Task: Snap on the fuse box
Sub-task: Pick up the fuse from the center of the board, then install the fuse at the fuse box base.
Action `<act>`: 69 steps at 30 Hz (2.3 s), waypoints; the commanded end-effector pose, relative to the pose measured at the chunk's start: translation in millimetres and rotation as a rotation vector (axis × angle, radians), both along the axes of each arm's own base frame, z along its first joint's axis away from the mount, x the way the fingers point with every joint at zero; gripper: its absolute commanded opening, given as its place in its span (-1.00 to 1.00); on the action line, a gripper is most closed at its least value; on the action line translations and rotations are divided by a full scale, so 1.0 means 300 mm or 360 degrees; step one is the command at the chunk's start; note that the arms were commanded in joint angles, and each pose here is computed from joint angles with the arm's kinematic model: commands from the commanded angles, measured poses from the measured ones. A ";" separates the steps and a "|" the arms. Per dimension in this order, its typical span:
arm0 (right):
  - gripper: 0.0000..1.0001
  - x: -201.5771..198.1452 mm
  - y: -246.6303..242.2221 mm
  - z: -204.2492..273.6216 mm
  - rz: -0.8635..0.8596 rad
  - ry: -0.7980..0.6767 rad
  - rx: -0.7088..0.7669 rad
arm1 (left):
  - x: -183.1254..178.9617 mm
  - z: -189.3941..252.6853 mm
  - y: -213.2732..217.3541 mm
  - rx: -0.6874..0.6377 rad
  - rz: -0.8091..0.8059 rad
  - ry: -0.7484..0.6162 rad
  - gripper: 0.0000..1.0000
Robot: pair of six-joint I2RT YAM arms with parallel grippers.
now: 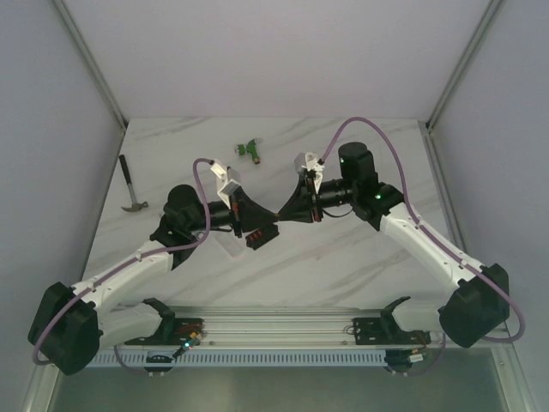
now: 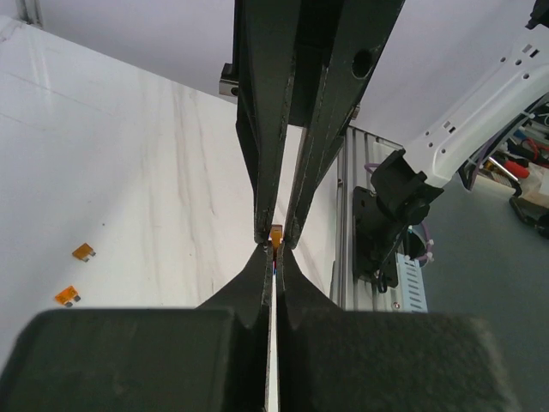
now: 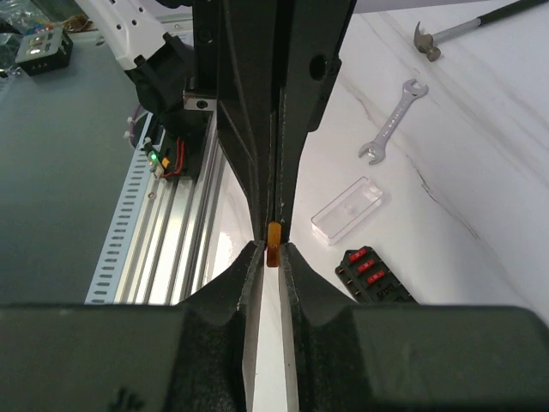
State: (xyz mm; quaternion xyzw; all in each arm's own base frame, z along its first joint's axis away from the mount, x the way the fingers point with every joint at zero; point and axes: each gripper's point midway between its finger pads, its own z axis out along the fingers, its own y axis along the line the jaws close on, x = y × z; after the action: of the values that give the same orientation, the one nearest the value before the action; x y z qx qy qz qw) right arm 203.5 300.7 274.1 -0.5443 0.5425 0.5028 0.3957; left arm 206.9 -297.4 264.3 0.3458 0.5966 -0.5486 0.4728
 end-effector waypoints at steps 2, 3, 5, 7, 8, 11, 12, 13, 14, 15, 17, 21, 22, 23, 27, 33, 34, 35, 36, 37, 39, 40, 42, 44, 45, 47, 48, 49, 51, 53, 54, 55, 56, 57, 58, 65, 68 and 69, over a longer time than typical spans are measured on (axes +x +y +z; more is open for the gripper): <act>-0.64 -0.024 -0.002 0.052 0.0098 -0.0049 0.0047 | -0.022 0.059 -0.012 -0.0035 -0.0068 -0.0115 -1.00; -0.67 -0.025 -0.002 0.050 0.0103 -0.0048 0.0047 | -0.026 0.062 -0.013 -0.0037 -0.0074 -0.0120 -1.00; -0.74 -0.030 -0.002 0.049 0.0117 -0.0044 0.0048 | -0.030 0.062 -0.017 -0.0038 -0.0086 -0.0122 -1.00; -0.80 -0.035 -0.003 0.047 0.0132 -0.0038 0.0049 | -0.035 0.065 -0.020 -0.0041 -0.0096 -0.0125 -1.00; -0.82 -0.037 -0.003 0.046 0.0138 -0.0032 0.0048 | -0.037 0.070 -0.021 -0.0046 -0.0101 -0.0132 -1.00; -1.00 -0.033 0.000 0.039 0.0137 -0.0020 0.0036 | -0.038 0.069 -0.023 -0.0047 -0.0097 -0.0129 -1.00; -1.00 -0.024 0.001 0.034 0.0112 -0.0019 0.0024 | -0.035 0.066 -0.023 -0.0043 -0.0087 -0.0122 -1.00; -1.00 -0.013 0.001 0.028 0.0082 -0.0013 0.0008 | -0.027 0.056 -0.021 -0.0031 -0.0064 -0.0112 -1.00; -1.00 0.001 0.001 0.021 0.0043 -0.0008 -0.0011 | -0.018 0.048 -0.018 -0.0020 -0.0035 -0.0102 -0.94; -1.00 0.015 0.001 0.016 0.0001 -0.0002 -0.0029 | -0.009 0.038 -0.016 -0.0008 -0.0001 -0.0086 -0.84; -1.00 0.049 0.001 0.002 -0.0099 0.0012 -0.0072 | 0.019 0.012 -0.004 0.0025 0.0093 -0.0046 -0.61; -1.00 0.124 -0.011 -0.057 -0.0330 0.0086 -0.0186 | 0.084 -0.067 0.045 0.0091 0.0336 0.0067 -0.26; -1.00 0.136 -0.012 -0.079 -0.0384 0.0124 -0.0217 | 0.103 -0.088 0.066 0.0094 0.0406 0.0106 -0.16; -1.00 0.155 -0.015 -0.104 -0.0455 0.0152 -0.0258 | 0.142 -0.109 0.097 0.0094 0.0543 0.0162 -0.07; -1.00 0.221 -0.027 -0.202 -0.0730 0.0231 -0.0420 | 0.210 -0.223 0.192 0.0102 0.0814 0.0392 0.22; -1.00 0.261 -0.007 -0.315 -0.0992 0.0292 -0.0621 | 0.280 -0.369 0.273 0.0198 0.1035 0.0659 0.38; -1.00 0.267 -0.004 -0.330 -0.1033 0.0300 -0.0651 | 0.288 -0.381 0.279 0.0203 0.1051 0.0698 0.38; -1.00 0.269 0.000 -0.346 -0.1069 0.0313 -0.0682 | 0.296 -0.395 0.283 0.0211 0.1064 0.0735 0.39; -1.00 0.275 0.002 -0.361 -0.1108 0.0326 -0.0710 | 0.301 -0.409 0.287 0.0222 0.1072 0.0768 0.39; -1.00 0.278 0.006 -0.376 -0.1138 0.0333 -0.0736 | 0.306 -0.423 0.290 0.0235 0.1082 0.0795 0.39; -1.00 0.276 0.022 -0.405 -0.1178 0.0335 -0.0789 | 0.316 -0.454 0.296 0.0267 0.1100 0.0840 0.38; -1.00 0.276 0.032 -0.439 -0.1187 0.0346 -0.0834 | 0.323 -0.470 0.298 0.0282 0.1107 0.0864 0.37; -1.00 0.282 0.047 -0.482 -0.1218 0.0361 -0.0898 | 0.337 -0.500 0.300 0.0309 0.1118 0.0926 0.34; -1.00 0.283 0.072 -0.515 -0.1223 0.0377 -0.0945 | 0.350 -0.526 0.299 0.0331 0.1111 0.0986 0.30; -1.00 0.282 0.082 -0.528 -0.1226 0.0375 -0.0967 | 0.355 -0.547 0.298 0.0348 0.1110 0.1023 0.29; -1.00 0.288 0.098 -0.544 -0.1248 0.0349 -0.0996 | 0.360 -0.568 0.300 0.0360 0.1112 0.1078 0.28; -1.00 0.292 0.101 -0.552 -0.1266 0.0333 -0.1012 | 0.362 -0.576 0.301 0.0364 0.1115 0.1098 0.28; -1.00 0.293 0.108 -0.560 -0.1270 0.0329 -0.1026 | 0.363 -0.581 0.304 0.0367 0.1120 0.1116 0.29; -1.00 0.292 0.122 -0.577 -0.1277 0.0330 -0.1055 | 0.364 -0.599 0.307 0.0385 0.1128 0.1165 0.29; -1.00 0.287 0.134 -0.588 -0.1276 0.0329 -0.1080 | 0.357 -0.629 0.303 0.0410 0.1120 0.1236 0.31; -1.00 0.289 0.138 -0.592 -0.1284 0.0323 -0.1090 | 0.351 -0.634 0.298 0.0413 0.1105 0.1261 0.31; -1.00 0.286 0.143 -0.598 -0.1285 0.0314 -0.1101 | 0.345 -0.640 0.294 0.0415 0.1093 0.1288 0.31; -1.00 0.286 0.147 -0.600 -0.1287 0.0307 -0.1109 | 0.339 -0.649 0.292 0.0420 0.1085 0.1315 0.32; -1.00 0.287 0.147 -0.609 -0.1299 0.0299 -0.1129 | 0.335 -0.658 0.291 0.0427 0.1083 0.1336 0.32; -1.00 0.288 0.146 -0.619 -0.1305 0.0294 -0.1151 | 0.330 -0.666 0.291 0.0435 0.1082 0.1357 0.32; -1.00 0.281 0.152 -0.667 -0.1322 0.0276 -0.1228 | 0.302 -0.707 0.300 0.0480 0.1094 0.1441 0.31; -1.00 0.281 0.156 -0.682 -0.1328 0.0279 -0.1243 | 0.294 -0.723 0.300 0.0497 0.1088 0.1470 0.29; -1.00 0.280 0.157 -0.686 -0.1330 0.0277 -0.1247 | 0.291 -0.728 0.300 0.0502 0.1087 0.1481 0.27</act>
State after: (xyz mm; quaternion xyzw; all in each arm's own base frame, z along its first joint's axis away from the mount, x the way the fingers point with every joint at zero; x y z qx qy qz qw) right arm 281.8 342.1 65.1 -0.3551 0.8855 0.1198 0.2747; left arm 298.5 -206.7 51.5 -0.0677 0.8875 -0.3613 0.2781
